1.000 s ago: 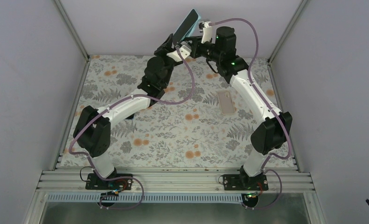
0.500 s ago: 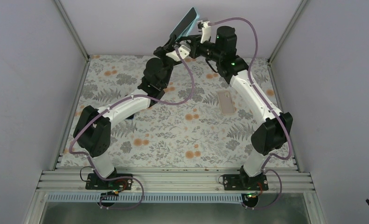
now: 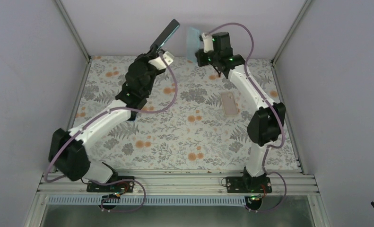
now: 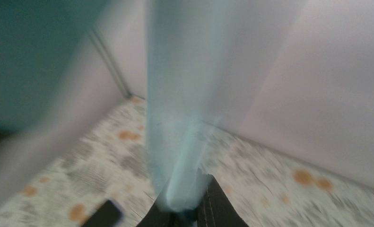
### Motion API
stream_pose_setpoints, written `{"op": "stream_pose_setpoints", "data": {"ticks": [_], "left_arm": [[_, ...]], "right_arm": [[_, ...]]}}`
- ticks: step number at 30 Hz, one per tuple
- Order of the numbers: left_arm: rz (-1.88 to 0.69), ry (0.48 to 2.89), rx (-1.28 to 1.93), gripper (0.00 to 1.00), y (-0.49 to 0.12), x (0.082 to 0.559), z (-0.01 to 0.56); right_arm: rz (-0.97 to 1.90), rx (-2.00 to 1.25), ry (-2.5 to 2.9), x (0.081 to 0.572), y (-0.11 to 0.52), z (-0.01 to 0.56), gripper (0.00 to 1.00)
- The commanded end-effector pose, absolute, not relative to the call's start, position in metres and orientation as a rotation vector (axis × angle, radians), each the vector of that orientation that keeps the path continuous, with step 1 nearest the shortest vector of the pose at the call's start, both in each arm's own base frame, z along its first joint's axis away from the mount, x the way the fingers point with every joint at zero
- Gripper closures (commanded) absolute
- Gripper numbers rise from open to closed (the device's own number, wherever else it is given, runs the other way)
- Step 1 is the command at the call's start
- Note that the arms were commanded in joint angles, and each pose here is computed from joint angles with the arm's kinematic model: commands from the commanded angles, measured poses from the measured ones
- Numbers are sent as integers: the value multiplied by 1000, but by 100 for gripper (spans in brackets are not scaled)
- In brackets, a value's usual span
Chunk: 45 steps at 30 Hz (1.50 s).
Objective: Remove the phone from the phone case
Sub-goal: Remove the phone case from the phone, then place the phone at the center of the board, then place the phone case at the center of the board.
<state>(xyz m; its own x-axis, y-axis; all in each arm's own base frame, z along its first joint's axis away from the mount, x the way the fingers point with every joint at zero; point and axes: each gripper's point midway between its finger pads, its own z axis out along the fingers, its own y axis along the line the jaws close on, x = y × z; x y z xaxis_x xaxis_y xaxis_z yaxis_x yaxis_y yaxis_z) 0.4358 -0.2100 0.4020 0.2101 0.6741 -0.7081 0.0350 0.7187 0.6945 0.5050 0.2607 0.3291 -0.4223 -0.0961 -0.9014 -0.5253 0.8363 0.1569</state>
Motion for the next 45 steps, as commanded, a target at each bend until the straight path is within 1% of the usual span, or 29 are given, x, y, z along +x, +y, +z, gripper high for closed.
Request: {"op": "stream_pose_setpoints", "data": {"ticks": [1,6,11,13,16,20,24,28,29,31,32,33,34,36,37,39,40,42,43,45], "left_arm": [[627,1229,679,98,-181,399,422],[743,1313,864,98,-167,382,357],[850,1420,1126,98,-173,372,255],[885,1427,1225,98,-179,364,218],[878,1433,1337,98,-190,353,175],[930,1422,1420,98,-198,346,140],[945,1427,1472,98,-203,343,119],[933,1431,1542,96,-207,337,100],[925,1434,1560,94,-208,336,96],[904,1443,1609,83,-210,331,87],[885,1445,1636,77,-213,328,82],[858,1438,1669,71,-217,323,78],[836,1441,1707,64,-218,318,72],[773,1445,1767,45,-223,308,65],[742,1446,1799,34,-224,302,61],[668,1451,1875,4,-228,289,55],[606,1461,1927,1,-231,279,51],[426,1505,2028,0,-239,255,47],[261,1522,2084,0,-250,237,50],[57,1594,2178,0,-252,208,55]], "right_arm": [[319,-435,2341,499,182,219,97],[415,-616,2402,454,180,196,97],[742,-819,2470,399,208,179,97],[761,-826,2513,393,207,169,97],[705,-808,2583,393,199,148,97],[681,-787,2701,389,192,117,97],[688,-771,2855,372,184,79,96],[664,-768,2924,360,177,54,96],[662,-759,2935,358,175,51,96],[655,-740,2950,357,173,46,95],[651,-732,2961,356,172,44,92],[647,-727,2973,355,170,42,83],[647,-730,2985,353,169,40,79],[643,-749,3007,349,166,36,76],[632,-757,3015,347,165,35,71],[567,-769,3022,346,158,35,59],[509,-772,3023,348,152,36,52],[380,-781,3014,350,139,40,38],[318,-786,3007,350,132,44,29],[160,-808,2973,352,115,58,13]]}}
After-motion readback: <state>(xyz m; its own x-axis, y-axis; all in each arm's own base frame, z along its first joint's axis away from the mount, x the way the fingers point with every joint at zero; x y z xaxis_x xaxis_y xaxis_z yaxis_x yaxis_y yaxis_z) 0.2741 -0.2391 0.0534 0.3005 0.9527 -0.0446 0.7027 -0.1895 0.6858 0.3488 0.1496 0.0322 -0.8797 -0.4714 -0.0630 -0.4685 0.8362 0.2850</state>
